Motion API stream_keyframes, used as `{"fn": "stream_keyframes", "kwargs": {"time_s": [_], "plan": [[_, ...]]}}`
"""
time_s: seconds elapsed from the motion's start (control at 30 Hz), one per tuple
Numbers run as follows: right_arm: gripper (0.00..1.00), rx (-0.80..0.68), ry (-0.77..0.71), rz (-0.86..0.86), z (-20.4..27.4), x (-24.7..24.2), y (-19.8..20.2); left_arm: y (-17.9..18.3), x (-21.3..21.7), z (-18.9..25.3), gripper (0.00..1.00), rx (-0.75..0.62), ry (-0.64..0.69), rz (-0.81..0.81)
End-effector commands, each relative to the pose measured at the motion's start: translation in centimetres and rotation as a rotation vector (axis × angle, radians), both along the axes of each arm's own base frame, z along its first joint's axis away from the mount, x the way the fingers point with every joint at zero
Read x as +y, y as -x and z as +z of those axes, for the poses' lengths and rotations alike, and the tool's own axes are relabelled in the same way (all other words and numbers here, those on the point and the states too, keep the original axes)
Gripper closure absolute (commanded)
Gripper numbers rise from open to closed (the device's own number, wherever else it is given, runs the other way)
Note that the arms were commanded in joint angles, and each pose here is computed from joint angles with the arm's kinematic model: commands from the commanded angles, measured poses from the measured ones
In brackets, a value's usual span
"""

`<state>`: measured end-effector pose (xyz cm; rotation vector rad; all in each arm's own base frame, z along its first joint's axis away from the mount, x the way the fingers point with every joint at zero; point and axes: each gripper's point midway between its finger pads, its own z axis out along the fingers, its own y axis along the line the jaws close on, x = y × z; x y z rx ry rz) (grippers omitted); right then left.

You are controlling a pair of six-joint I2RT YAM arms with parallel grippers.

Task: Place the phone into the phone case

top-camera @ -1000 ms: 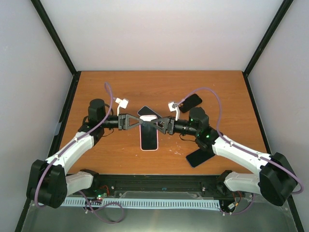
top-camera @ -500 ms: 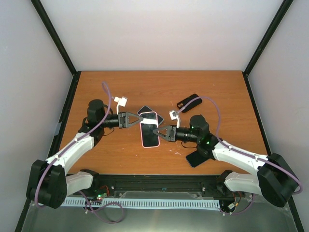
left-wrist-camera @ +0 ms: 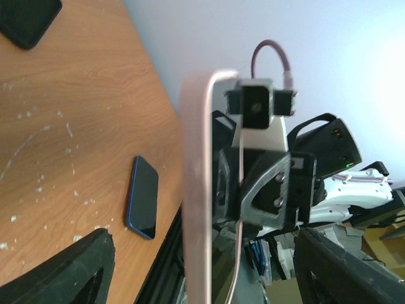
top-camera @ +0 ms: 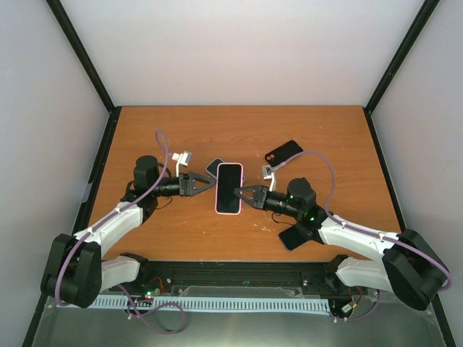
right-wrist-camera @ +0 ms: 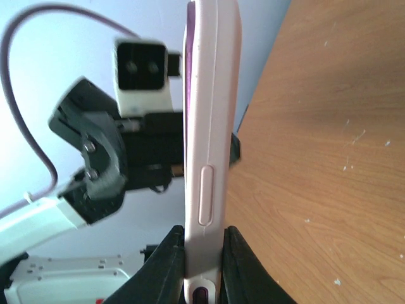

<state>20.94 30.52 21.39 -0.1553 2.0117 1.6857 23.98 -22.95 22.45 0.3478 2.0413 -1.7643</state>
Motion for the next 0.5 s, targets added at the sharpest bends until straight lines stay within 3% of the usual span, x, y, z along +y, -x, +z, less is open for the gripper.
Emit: {"fn": "stream_keyframes", "kwargs": {"time_s": [0.0, 0.2, 0.3, 0.47], "plan": [[0.87, -0.06, -0.133, -0.101, 3.9, -0.4, -1.7, 0.6, 0.0, -0.9, 0.2, 0.029, 0.023, -0.004], [0.87, -0.006, -0.168, -0.13, 3.4, 0.0, -2.8, 1.8, -0.6, -1.7, 0.21, 0.07, 0.059, -0.048], [0.87, 0.013, -0.186, -0.129, 3.0, 0.2, -3.0, 1.6, -0.7, -2.0, 0.32, 0.085, 0.056, -0.041], [0.88, 0.051, -0.179, -0.127, 1.6, 0.3, -3.0, 0.9, -0.7, -3.2, 0.62, 0.106, 0.004, -0.014]]}}
